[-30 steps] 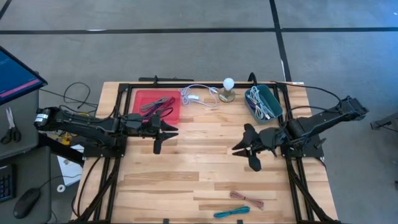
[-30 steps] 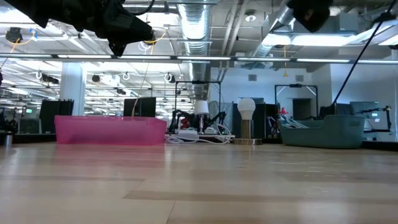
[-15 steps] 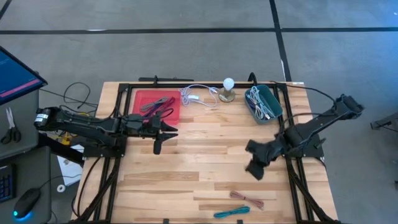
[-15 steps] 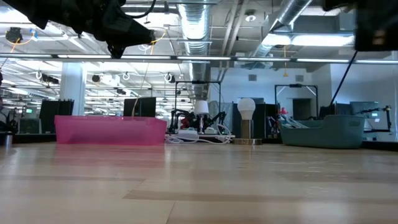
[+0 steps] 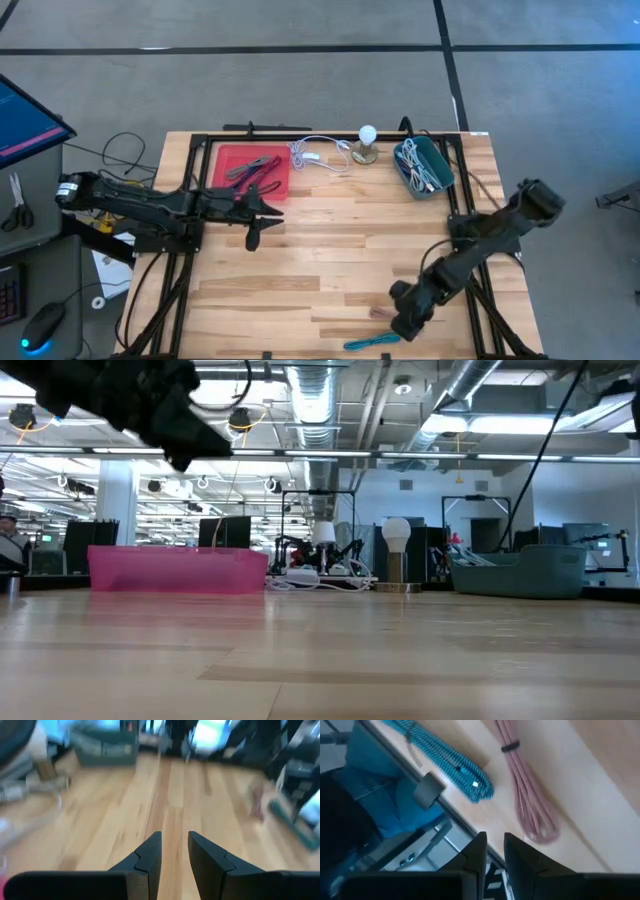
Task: Pick & Place USB Port
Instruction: Put the light pink charger cable into the blue bin
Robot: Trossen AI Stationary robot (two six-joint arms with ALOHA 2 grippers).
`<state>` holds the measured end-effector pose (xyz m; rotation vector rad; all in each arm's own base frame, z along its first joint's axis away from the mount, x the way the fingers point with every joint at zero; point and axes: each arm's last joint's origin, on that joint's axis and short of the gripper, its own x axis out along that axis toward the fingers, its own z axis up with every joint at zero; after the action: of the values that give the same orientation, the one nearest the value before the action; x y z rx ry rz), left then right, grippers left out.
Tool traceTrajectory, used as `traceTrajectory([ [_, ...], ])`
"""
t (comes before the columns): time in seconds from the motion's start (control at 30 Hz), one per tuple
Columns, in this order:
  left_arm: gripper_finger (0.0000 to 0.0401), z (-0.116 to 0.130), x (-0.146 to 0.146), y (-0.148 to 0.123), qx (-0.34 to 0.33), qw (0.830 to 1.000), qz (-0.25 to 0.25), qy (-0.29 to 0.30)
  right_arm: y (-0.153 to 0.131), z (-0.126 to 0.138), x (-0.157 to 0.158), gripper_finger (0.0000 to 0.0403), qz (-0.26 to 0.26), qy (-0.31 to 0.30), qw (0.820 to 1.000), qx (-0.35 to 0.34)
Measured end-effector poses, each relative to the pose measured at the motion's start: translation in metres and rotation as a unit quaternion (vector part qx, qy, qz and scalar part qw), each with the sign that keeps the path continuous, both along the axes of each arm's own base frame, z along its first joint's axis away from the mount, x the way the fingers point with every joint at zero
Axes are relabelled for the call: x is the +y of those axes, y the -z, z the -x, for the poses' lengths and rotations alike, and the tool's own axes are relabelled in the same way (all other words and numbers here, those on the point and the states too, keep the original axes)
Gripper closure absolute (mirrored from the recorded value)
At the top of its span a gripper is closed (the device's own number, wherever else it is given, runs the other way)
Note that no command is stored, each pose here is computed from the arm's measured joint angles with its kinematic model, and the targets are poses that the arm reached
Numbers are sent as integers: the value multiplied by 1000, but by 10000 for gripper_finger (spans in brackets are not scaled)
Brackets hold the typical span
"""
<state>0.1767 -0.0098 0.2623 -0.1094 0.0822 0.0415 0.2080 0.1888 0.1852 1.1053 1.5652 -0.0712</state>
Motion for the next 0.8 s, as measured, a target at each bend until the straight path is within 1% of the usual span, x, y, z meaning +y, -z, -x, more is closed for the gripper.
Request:
traceTrajectory([
  [0.1,306,0,0,0,0,1000,0,0,17,-4,12,344,-9,-16,1000,12],
  [0.17,306,0,0,0,0,1000,0,0,26,-6,15,344,-4,-28,999,17],
  [0.47,306,0,0,0,0,1000,0,0,51,-12,15,344,24,-55,998,28],
  [0.67,306,0,0,0,0,1000,0,0,51,-17,9,344,5,-59,997,40],
  [0.8,306,0,0,0,0,1000,0,0,44,-19,6,344,-2,-62,998,21],
])
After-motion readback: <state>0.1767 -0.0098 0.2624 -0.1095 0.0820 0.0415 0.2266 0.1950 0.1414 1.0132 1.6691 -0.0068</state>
